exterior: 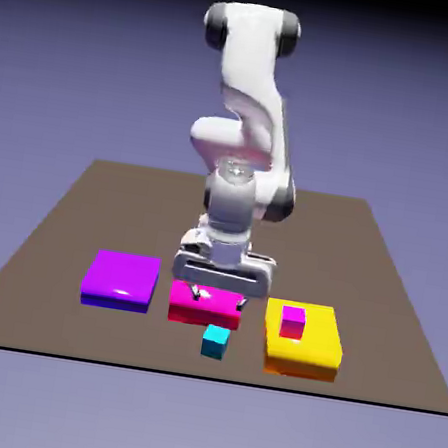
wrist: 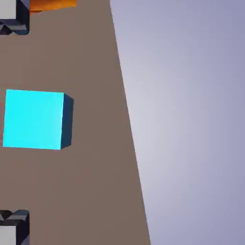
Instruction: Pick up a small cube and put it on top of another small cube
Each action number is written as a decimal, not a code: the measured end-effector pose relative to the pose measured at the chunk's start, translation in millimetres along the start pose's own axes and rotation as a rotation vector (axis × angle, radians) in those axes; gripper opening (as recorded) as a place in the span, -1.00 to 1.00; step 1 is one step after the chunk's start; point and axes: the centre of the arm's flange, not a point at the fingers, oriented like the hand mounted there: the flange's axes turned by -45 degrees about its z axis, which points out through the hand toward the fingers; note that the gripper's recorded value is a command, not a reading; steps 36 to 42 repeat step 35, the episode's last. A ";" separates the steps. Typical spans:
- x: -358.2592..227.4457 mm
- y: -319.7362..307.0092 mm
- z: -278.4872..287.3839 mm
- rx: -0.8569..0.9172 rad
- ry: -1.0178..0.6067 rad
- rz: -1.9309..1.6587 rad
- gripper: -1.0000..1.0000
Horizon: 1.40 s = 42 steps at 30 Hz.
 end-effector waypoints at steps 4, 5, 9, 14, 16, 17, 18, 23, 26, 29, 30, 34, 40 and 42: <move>3.3 -1.4 36.8 -0.004 -0.068 0.021 0.00; 3.5 -1.4 51.9 -0.004 -0.068 0.021 0.00; 1.2 -1.1 91.7 -0.004 -0.069 0.021 -1.00; 3.1 -1.5 31.4 -0.003 -0.068 0.021 -1.00; 2.6 -1.4 21.9 -0.003 -0.069 0.021 -1.00; 1.9 -22.8 6.9 -0.010 -0.068 -0.067 -1.00; -0.4 -44.1 -8.4 -0.018 -0.068 -0.155 -1.00; -34.8 -147.9 -86.1 -0.079 -0.068 -0.591 -1.00; -49.1 -171.7 -106.9 -0.099 -0.069 -0.700 -1.00; -47.8 -167.9 -53.9 -0.100 -0.069 -0.700 -1.00; -48.7 -166.2 -37.3 -0.100 -0.069 -0.701 1.00; -47.4 -169.4 -72.3 -0.103 -0.068 -0.700 1.00; -48.1 -170.9 -89.9 -0.103 -0.068 -0.700 1.00; -48.1 -170.9 -89.9 -0.103 -0.068 -0.700 1.00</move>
